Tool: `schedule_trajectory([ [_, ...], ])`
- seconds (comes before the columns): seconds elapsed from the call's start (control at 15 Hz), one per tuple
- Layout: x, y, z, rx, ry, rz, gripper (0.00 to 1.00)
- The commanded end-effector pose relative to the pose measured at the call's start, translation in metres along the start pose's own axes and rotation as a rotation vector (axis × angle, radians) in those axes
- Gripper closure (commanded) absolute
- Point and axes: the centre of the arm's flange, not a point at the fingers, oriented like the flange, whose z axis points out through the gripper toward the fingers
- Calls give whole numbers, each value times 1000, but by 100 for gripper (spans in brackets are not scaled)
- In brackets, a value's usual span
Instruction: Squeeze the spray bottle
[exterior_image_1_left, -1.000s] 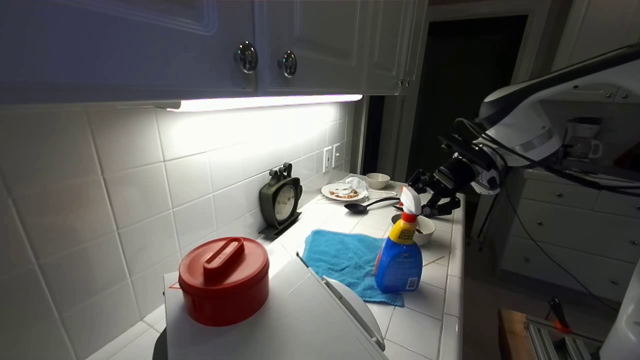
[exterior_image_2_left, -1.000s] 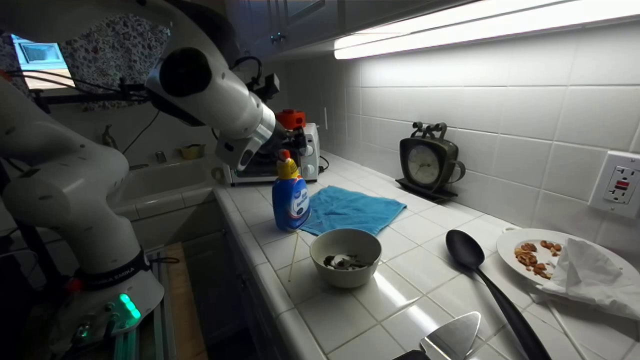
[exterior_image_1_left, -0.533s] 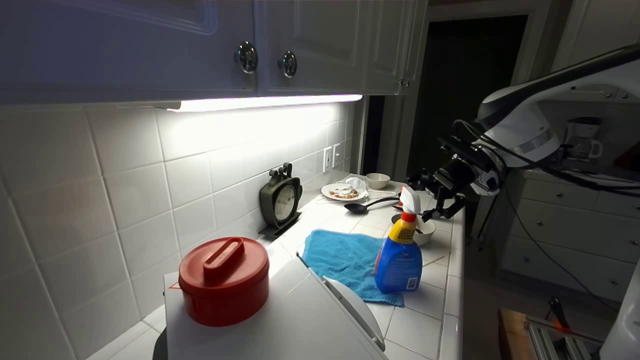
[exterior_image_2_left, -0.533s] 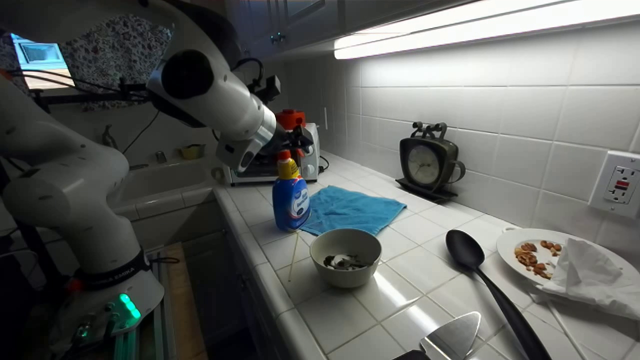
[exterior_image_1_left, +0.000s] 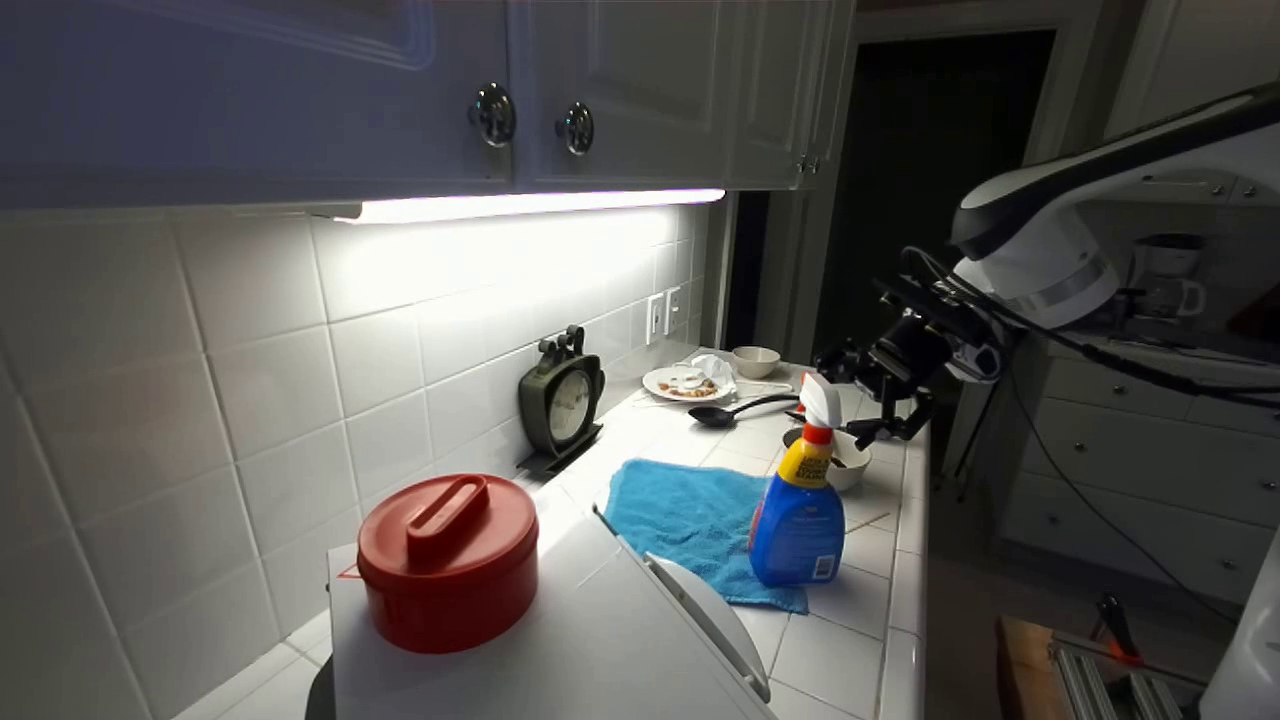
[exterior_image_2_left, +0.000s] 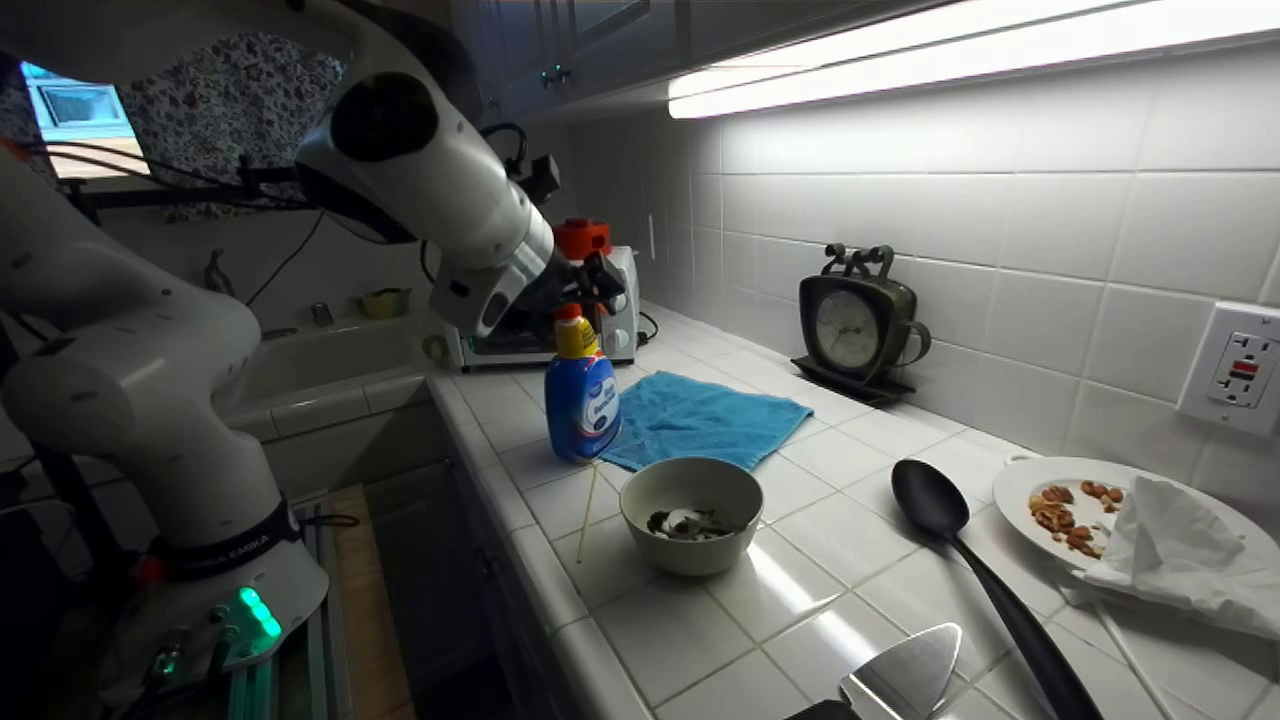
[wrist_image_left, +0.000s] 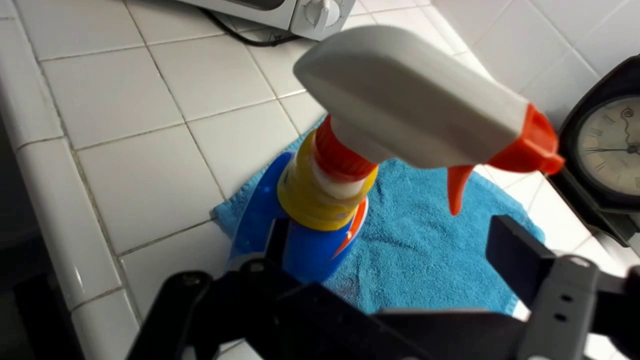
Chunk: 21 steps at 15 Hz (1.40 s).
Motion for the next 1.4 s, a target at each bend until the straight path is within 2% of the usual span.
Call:
schedule_trajectory([
  [0.0, -13, -7, -19, -64, 130, -51, 0],
  [0.33, -27, -14, -38, -139, 307, -175, 0],
  [0.53, -34, -18, -49, -183, 360, -278, 0],
  [0.87, -49, -23, -69, -288, 376, -504, 0],
  [1.33, -74, -34, -86, -498, 360, -818, 0],
])
